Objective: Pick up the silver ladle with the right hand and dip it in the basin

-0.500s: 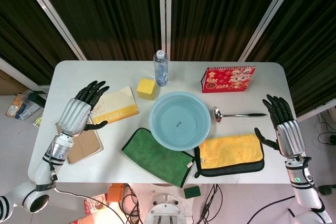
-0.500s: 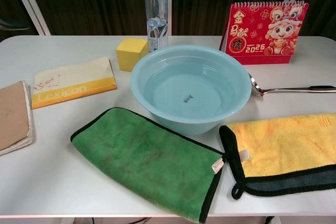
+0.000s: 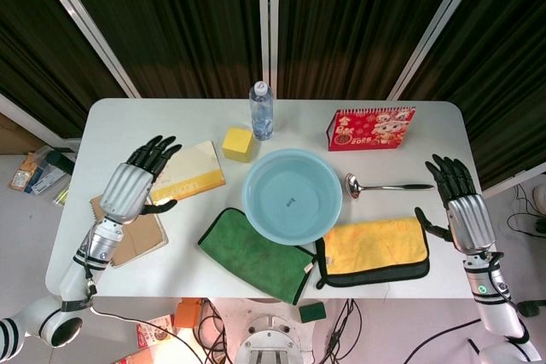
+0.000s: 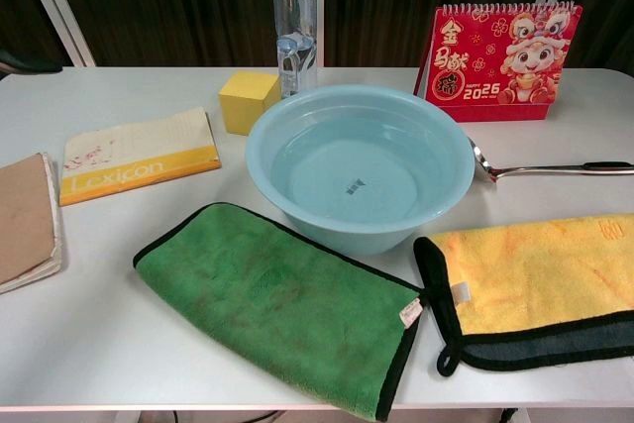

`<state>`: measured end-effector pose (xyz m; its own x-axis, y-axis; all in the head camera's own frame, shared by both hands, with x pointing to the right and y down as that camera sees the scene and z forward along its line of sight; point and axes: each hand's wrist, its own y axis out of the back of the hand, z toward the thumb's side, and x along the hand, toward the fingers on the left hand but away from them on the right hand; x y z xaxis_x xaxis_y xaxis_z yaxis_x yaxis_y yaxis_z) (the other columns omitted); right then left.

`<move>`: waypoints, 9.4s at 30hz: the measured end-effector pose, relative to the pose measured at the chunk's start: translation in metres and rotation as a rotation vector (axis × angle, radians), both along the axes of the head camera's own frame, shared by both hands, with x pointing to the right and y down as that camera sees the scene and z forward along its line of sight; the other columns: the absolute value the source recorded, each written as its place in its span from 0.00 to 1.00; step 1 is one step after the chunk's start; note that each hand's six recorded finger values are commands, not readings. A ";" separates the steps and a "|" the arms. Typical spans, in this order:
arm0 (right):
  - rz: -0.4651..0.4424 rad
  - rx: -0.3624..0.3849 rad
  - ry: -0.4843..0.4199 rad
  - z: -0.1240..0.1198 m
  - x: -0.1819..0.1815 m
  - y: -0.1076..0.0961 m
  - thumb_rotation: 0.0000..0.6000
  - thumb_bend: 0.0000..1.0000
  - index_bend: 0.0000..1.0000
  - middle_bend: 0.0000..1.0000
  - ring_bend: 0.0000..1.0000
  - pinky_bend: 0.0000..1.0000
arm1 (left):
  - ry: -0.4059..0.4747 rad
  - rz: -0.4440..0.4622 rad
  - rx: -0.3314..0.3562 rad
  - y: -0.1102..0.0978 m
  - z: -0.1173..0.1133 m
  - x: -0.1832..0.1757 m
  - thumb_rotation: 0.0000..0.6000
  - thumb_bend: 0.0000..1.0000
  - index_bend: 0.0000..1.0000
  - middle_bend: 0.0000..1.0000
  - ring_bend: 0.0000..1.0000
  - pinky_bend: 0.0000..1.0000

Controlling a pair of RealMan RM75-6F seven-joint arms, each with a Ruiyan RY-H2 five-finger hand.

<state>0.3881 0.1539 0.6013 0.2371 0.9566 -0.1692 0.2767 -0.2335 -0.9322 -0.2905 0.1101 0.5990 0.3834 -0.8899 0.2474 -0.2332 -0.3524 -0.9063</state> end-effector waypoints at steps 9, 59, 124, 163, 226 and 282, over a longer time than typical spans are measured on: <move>0.062 -0.095 0.239 0.028 0.028 -0.017 1.00 0.35 0.00 0.00 0.00 0.00 | -0.098 -0.036 -0.048 0.009 0.011 -0.021 1.00 0.09 0.11 0.07 0.04 0.20; 0.077 -0.486 0.511 0.200 -0.017 -0.048 1.00 0.36 0.39 0.00 0.00 0.00 | -0.119 -0.103 -0.094 0.034 0.021 -0.078 1.00 0.09 0.11 0.07 0.04 0.19; 0.060 -0.464 0.567 0.208 -0.013 -0.042 1.00 0.43 0.46 0.00 0.00 0.00 | -0.194 -0.103 -0.188 0.035 0.042 -0.076 1.00 0.10 0.12 0.05 0.03 0.19; 0.104 -0.410 0.514 0.204 -0.011 -0.042 1.00 0.48 0.78 0.15 0.00 0.00 | -0.196 -0.105 -0.197 0.035 0.044 -0.078 1.00 0.10 0.12 0.05 0.04 0.19; 0.361 -0.272 -0.104 0.103 0.000 -0.073 1.00 0.58 0.85 0.65 0.75 0.87 | -0.173 -0.091 -0.193 0.035 0.043 -0.070 1.00 0.10 0.12 0.05 0.04 0.20; -0.344 -0.143 0.316 0.122 -0.187 -0.066 1.00 0.59 0.89 0.76 0.77 0.87 | -0.134 -0.187 -0.173 0.030 0.031 -0.111 1.00 0.10 0.12 0.04 0.04 0.20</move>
